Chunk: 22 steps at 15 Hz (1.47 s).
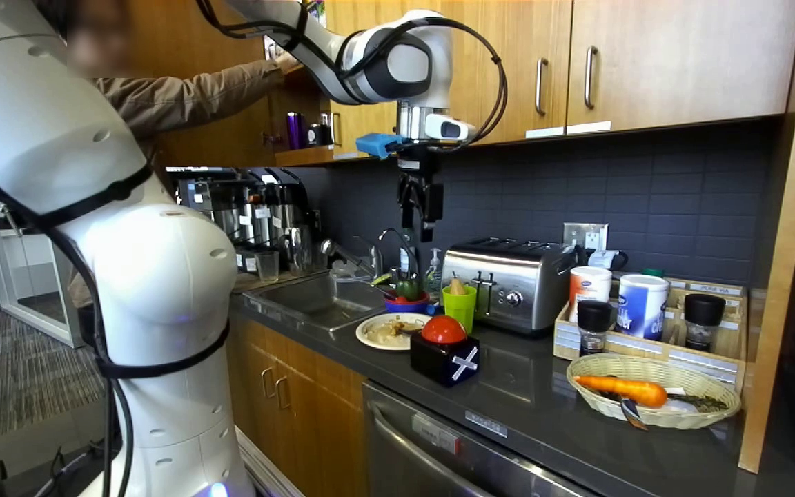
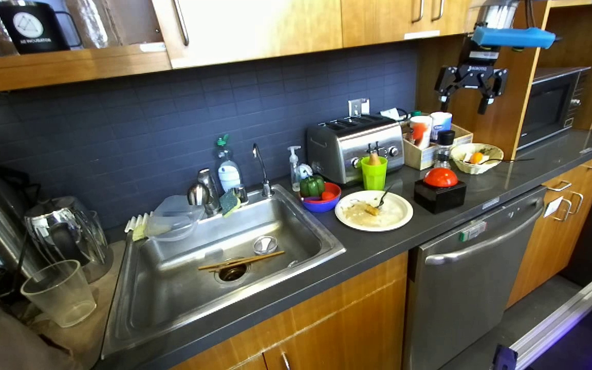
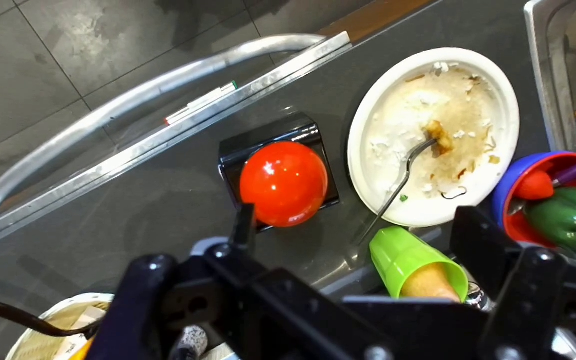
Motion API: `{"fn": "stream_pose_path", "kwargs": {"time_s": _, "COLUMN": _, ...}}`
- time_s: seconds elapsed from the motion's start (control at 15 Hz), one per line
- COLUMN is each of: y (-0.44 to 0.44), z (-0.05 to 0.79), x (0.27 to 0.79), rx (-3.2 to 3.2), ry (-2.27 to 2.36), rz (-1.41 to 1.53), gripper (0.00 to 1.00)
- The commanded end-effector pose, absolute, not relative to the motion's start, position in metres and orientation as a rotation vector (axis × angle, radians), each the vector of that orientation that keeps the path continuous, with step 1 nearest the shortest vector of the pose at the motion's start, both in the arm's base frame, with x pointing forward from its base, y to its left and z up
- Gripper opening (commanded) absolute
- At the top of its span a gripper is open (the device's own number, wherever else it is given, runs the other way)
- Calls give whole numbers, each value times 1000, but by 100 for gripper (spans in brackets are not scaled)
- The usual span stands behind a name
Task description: Press the orange button
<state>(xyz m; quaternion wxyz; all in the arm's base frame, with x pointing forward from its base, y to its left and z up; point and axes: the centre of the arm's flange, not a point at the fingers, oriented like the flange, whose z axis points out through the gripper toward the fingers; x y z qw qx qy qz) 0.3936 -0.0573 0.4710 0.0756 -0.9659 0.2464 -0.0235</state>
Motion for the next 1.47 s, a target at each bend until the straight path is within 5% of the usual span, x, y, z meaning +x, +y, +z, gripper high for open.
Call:
{"fn": "stream_pose_path", "kwargs": {"time_s": 0.0, "y": -62, "z": 468, "x": 397, "rx": -2885, "ry": 759, "rz": -41, "gripper": 100}}
{"fn": "stream_pose_path", "kwargs": {"time_s": 0.47, "y": -76, "z": 457, "x": 404, "rx": -2870, "ry": 799, "rz": -13, "gripper": 100}}
{"fn": "stream_pose_path", "kwargs": {"time_s": 0.6, "y": -80, "z": 451, "x": 405, "rx": -2863, "ry": 813, "rz": 4, "gripper": 73}}
{"fn": "stream_pose_path", "kwargs": {"time_s": 1.13, "y": -99, "z": 440, "x": 394, "rx": -2847, "ry": 849, "rz": 14, "gripper": 13}}
{"fn": "stream_pose_path", "kwargs": {"time_s": 1.27, "y": -107, "z": 439, "x": 391, "rx": -2839, "ry": 862, "rz": 10, "gripper": 1}}
{"fn": "stream_pose_path", "kwargs": {"time_s": 1.4, "y": -111, "z": 437, "x": 389, "rx": -2836, "ry": 863, "rz": 1, "gripper": 0}}
